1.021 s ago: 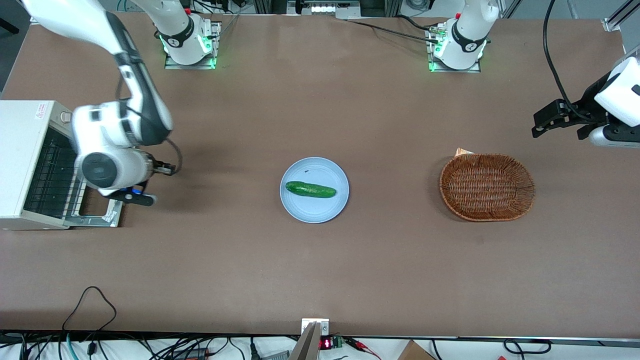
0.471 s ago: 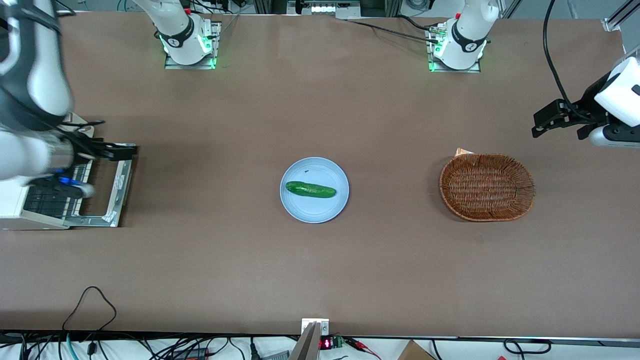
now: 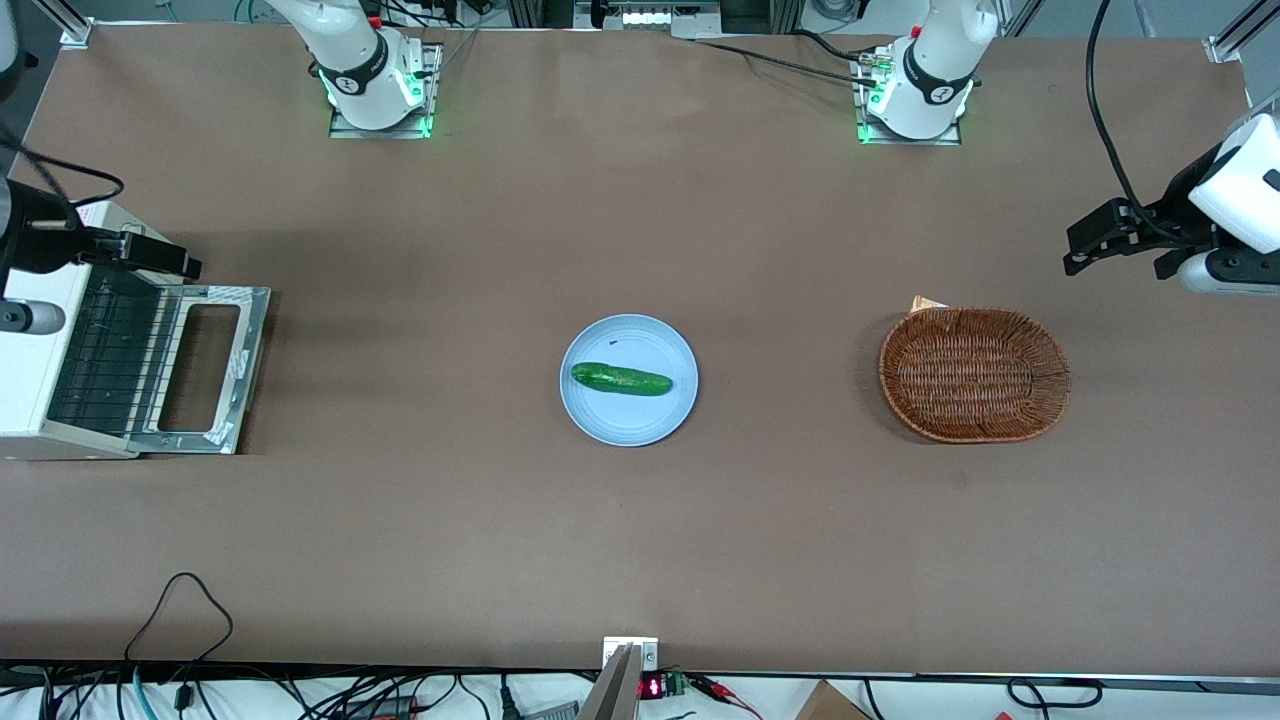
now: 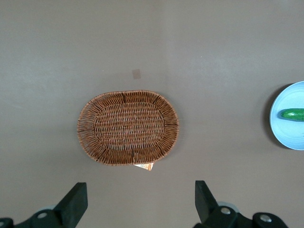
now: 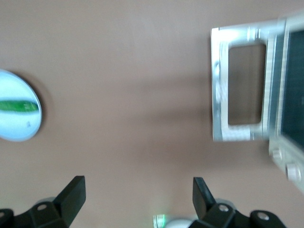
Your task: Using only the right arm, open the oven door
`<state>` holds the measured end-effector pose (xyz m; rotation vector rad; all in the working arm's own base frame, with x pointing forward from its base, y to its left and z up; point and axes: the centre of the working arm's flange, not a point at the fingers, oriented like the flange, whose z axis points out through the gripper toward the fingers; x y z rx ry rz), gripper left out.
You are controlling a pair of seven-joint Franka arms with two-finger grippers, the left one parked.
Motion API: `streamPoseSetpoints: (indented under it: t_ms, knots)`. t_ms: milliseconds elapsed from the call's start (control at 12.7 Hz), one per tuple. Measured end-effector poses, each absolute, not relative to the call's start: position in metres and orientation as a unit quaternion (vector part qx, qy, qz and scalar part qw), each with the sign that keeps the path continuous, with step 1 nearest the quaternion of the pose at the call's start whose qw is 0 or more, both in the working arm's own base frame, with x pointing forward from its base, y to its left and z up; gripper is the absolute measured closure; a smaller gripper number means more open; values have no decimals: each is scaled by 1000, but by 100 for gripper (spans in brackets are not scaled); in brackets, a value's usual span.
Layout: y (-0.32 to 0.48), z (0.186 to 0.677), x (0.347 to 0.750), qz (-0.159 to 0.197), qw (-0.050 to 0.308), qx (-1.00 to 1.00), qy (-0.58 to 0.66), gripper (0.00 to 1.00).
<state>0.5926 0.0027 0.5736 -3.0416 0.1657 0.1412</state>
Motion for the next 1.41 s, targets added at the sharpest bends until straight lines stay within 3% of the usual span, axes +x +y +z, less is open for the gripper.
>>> streamPoseSetpoints:
  t_ms: [79,236,550,1414]
  knots:
    - [16,569,586,9,33,-999,43,0]
    - [35,553,566,-9,13,-1000,22,0]
    - [24,542,556,15,10,-999,26,0]
    - [27,540,553,28,10,-999,20,0]
